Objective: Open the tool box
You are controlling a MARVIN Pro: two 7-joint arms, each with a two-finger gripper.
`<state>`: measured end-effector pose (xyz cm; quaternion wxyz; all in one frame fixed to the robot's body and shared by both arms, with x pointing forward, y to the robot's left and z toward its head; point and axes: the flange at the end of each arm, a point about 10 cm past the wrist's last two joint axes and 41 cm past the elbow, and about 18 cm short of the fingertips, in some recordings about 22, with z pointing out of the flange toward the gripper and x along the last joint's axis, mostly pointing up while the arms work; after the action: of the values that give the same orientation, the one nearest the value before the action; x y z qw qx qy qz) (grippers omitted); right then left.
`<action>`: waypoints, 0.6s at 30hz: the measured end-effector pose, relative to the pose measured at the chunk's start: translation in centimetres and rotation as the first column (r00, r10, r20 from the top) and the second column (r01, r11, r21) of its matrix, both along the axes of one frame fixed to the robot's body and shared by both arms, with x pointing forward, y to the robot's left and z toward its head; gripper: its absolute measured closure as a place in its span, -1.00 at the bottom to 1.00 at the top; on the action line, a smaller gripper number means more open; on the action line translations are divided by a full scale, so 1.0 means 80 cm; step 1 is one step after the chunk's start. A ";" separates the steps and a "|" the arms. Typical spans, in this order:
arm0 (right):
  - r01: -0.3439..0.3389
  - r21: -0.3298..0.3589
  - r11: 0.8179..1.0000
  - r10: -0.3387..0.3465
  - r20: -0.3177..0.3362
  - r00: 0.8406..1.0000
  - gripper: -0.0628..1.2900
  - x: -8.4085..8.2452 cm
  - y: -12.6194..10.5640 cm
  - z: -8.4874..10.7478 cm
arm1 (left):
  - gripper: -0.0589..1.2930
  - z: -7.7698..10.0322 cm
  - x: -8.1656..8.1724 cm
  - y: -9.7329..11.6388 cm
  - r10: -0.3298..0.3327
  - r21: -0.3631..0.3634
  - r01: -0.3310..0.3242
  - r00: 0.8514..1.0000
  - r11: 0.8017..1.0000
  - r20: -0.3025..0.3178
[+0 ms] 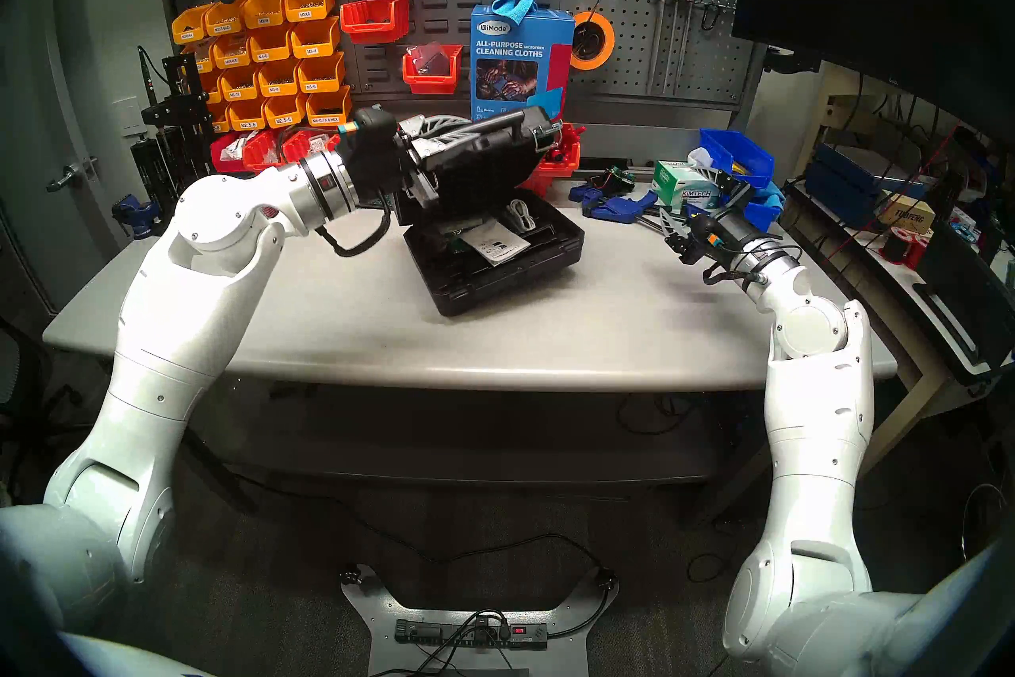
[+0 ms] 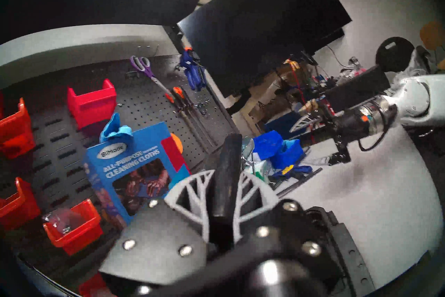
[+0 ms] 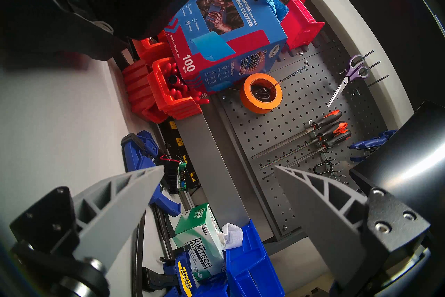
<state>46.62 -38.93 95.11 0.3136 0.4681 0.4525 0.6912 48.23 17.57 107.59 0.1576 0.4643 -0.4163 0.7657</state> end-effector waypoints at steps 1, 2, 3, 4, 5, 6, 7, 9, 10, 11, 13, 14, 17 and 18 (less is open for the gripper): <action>0.000 0.000 1.000 0.000 0.000 1.000 -0.85 0.000 0.000 0.000 | 0.76 0.005 0.003 0.003 0.017 -0.016 -0.017 1.000 1.000 -0.008; 0.000 0.000 1.000 0.000 0.000 1.000 -0.85 0.000 0.000 0.000 | 0.76 0.008 0.006 0.005 0.029 -0.027 -0.029 0.999 0.999 -0.015; 0.000 0.000 1.000 0.000 0.000 1.000 -0.85 0.000 0.000 0.000 | 0.76 0.012 0.010 0.008 0.049 -0.044 -0.050 0.998 0.998 -0.027; 0.000 0.000 1.000 0.000 0.000 1.000 -0.85 0.000 0.000 0.000 | 0.76 0.015 0.013 0.011 0.061 -0.054 -0.063 0.997 0.997 -0.036; 0.000 0.000 1.000 0.000 0.000 1.000 -0.85 0.000 0.000 0.000 | 0.76 0.018 0.018 0.015 0.081 -0.070 -0.084 0.995 0.994 -0.050; 0.000 0.000 1.000 0.000 0.000 1.000 -0.85 0.000 0.000 0.000 | 0.76 0.023 0.024 0.019 0.106 -0.091 -0.111 0.992 0.990 -0.067; 0.000 0.000 1.000 0.000 0.000 1.000 -0.85 0.000 0.000 0.000 | 0.76 0.025 0.028 0.023 0.123 -0.105 -0.132 0.989 0.986 -0.081; 0.000 0.000 1.000 0.000 0.000 1.000 -0.85 0.000 0.000 0.000 | 0.76 0.031 0.034 0.029 0.149 -0.127 -0.162 0.984 0.979 -0.102; 0.000 0.000 1.000 0.000 0.000 1.000 -0.85 0.000 0.000 0.000 | 0.76 0.034 0.039 0.032 0.164 -0.140 -0.180 0.980 0.974 -0.114; 0.000 0.000 1.000 0.000 0.000 1.000 -0.85 0.000 0.000 0.000 | 0.76 0.037 0.043 0.036 0.180 -0.153 -0.199 0.975 0.968 -0.129; 0.000 0.000 1.000 0.000 0.000 1.000 -0.85 0.000 0.000 0.000 | 0.76 0.043 0.051 0.044 0.212 -0.178 -0.239 0.964 0.955 -0.158; 0.000 0.000 1.000 0.000 0.000 1.000 -0.85 0.000 0.000 0.000 | 0.76 0.045 0.055 0.047 0.225 -0.187 -0.256 0.959 0.949 -0.171; 0.000 0.000 1.000 0.000 0.000 1.000 -0.85 0.000 0.000 0.000 | 0.76 0.050 0.069 0.064 0.276 -0.217 -0.324 0.935 0.921 -0.224; 0.000 0.000 1.000 0.000 0.000 1.000 -0.85 0.000 0.000 0.000 | 0.76 0.052 0.072 0.069 0.292 -0.226 -0.345 0.926 0.911 -0.238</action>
<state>46.61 -38.94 95.09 0.3136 0.4682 0.4524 0.6912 54.00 23.12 111.71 0.1312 0.5753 -0.2111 0.7792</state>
